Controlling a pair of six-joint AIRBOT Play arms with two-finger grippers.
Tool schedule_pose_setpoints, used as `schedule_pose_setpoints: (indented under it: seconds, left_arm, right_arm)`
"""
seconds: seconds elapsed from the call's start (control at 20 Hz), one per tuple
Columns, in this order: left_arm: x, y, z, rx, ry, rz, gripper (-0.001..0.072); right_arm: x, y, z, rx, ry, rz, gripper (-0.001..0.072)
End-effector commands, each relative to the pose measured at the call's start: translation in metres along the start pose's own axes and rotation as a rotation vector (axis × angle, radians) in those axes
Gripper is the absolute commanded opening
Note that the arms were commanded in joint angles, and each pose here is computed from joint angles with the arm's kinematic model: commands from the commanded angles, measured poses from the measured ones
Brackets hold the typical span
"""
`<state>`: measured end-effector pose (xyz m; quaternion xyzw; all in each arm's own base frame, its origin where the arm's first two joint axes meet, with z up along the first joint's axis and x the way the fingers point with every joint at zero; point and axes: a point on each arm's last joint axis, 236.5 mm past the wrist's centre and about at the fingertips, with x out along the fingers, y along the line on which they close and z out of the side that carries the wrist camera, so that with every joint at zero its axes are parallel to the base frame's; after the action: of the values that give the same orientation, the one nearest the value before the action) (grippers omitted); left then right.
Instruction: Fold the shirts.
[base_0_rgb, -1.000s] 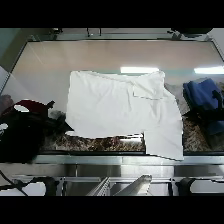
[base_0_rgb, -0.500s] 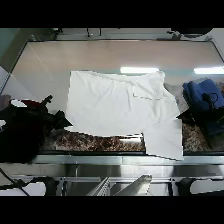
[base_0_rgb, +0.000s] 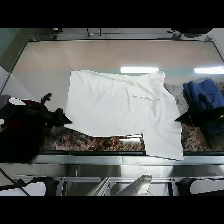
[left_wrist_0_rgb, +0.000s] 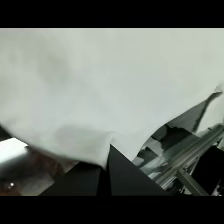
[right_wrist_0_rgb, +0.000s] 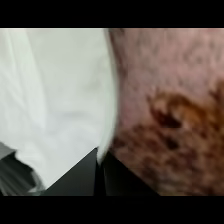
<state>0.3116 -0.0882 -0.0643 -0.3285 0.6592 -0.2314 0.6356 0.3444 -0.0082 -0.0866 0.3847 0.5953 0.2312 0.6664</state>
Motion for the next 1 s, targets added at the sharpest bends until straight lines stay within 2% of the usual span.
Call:
schedule_pose_setpoints:
  seconds: [0.0,0.15,0.3,0.4,0.5,0.6,0.7,0.8,0.95]
  left_arm:
    - [-0.042,-0.092,0.020,0.241,-0.098,-0.235,0.0018]
    - [-0.140,-0.224,0.005,0.611,-0.282,-0.524,0.0018]
    - [-0.272,-0.336,-0.062,0.981,-0.541,-0.781,0.0019]
    - [-0.342,-0.381,-0.118,1.224,-0.747,-0.835,0.0020]
    - [-0.383,-0.401,-0.158,1.353,-0.913,-0.791,0.0022]
    - [-0.405,-0.404,-0.175,1.360,-1.011,-0.701,0.0023]
    - [-0.422,-0.393,-0.170,1.282,-1.085,-0.638,0.0024]
    - [-0.430,-0.375,-0.154,1.183,-1.099,-0.671,0.0024]
    - [-0.395,-0.334,-0.101,0.984,-0.949,-0.712,0.0024]
  right_arm:
    - [-0.045,0.115,0.029,-0.173,-0.181,0.312,0.0023]
    - [-0.125,0.233,0.033,-0.481,-0.463,0.375,0.0023]
    - [-0.225,0.361,-0.008,-0.849,-0.858,0.284,0.0024]
    - [-0.288,0.423,-0.053,-1.001,-1.183,0.128,0.0023]
    - [-0.341,0.464,-0.105,-1.065,-1.512,-0.006,0.0023]
    - [-0.372,0.483,-0.154,-1.106,-1.751,-0.156,0.0023]
    - [-0.380,0.489,-0.178,-1.136,-1.841,-0.255,0.0023]
    - [-0.365,0.482,-0.163,-1.142,-1.745,-0.238,0.0023]
    - [-0.314,0.453,-0.104,-1.095,-1.375,-0.011,0.0023]
